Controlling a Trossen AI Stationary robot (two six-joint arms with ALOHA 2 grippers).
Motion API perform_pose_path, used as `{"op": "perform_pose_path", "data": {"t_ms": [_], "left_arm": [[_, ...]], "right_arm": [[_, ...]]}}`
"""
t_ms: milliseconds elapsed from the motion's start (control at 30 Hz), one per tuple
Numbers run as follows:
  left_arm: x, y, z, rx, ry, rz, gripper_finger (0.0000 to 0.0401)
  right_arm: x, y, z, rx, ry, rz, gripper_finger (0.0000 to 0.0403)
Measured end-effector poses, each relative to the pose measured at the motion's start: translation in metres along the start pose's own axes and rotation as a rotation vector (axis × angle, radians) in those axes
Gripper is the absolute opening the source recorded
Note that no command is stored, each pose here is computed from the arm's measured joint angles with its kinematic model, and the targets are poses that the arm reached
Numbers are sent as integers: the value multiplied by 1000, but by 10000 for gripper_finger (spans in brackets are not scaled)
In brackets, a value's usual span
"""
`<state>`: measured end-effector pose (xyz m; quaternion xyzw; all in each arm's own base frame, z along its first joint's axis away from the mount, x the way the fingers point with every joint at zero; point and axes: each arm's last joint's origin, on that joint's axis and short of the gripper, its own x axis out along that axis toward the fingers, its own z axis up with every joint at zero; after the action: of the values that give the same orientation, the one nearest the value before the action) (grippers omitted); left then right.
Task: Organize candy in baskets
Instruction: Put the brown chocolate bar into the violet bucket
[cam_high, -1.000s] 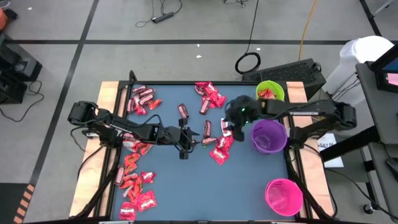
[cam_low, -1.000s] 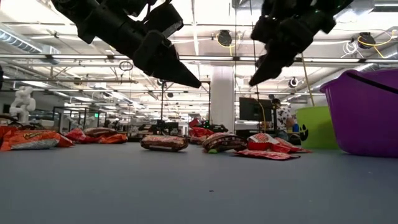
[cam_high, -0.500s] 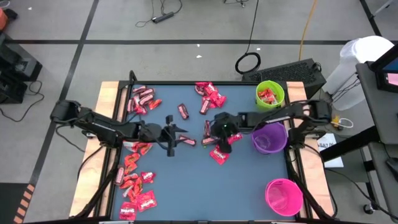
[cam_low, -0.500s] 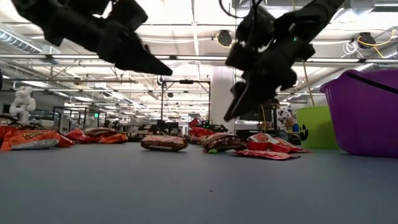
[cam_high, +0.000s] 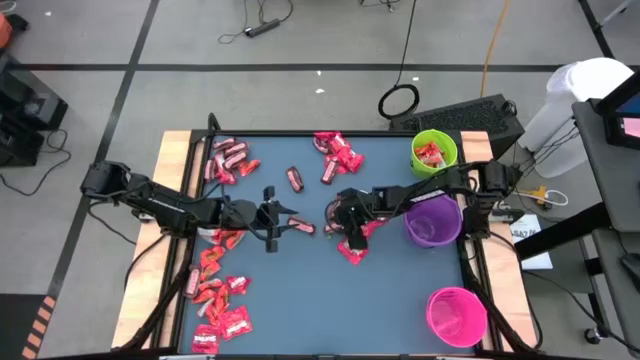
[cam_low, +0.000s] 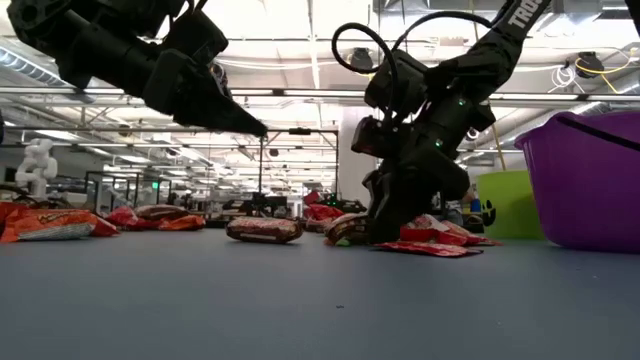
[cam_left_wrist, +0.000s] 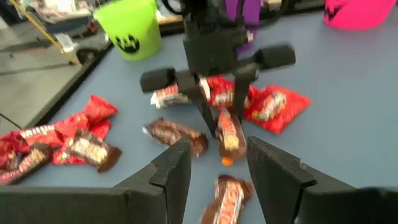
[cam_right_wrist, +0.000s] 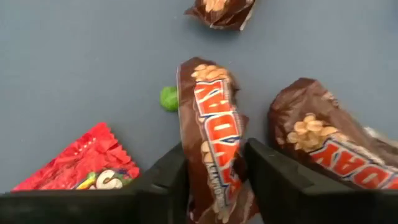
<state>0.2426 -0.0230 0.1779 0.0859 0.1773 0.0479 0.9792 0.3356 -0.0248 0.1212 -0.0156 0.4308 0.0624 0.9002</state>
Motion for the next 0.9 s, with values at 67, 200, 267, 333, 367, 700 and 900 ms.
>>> {"op": "perform_pose_path", "data": {"t_ms": [67, 200, 267, 333, 367, 700, 900], "left_arm": [[0, 1, 2, -4, -19, 5, 162], [0, 2, 3, -6, -33, 9, 162], [0, 2, 3, -6, -34, 10, 162], [0, 2, 3, -6, -32, 9, 162], [0, 2, 3, -8, -34, 10, 162], [0, 2, 4, -10, -40, 11, 162], [0, 2, 6, -8, -60, 15, 162]], "right_arm": [[-4, 0, 3, -20, -14, -7, 107], [-21, 1, 11, -33, -45, -43, 58], [-33, 2, 15, -34, -50, -53, 44], [-49, 4, 19, -36, -62, -58, 40], [-57, 5, 21, -31, -68, -59, 41], [-153, 20, 17, 127, -92, -57, 70], [-200, 30, -2, 269, -67, -51, 62]]}}
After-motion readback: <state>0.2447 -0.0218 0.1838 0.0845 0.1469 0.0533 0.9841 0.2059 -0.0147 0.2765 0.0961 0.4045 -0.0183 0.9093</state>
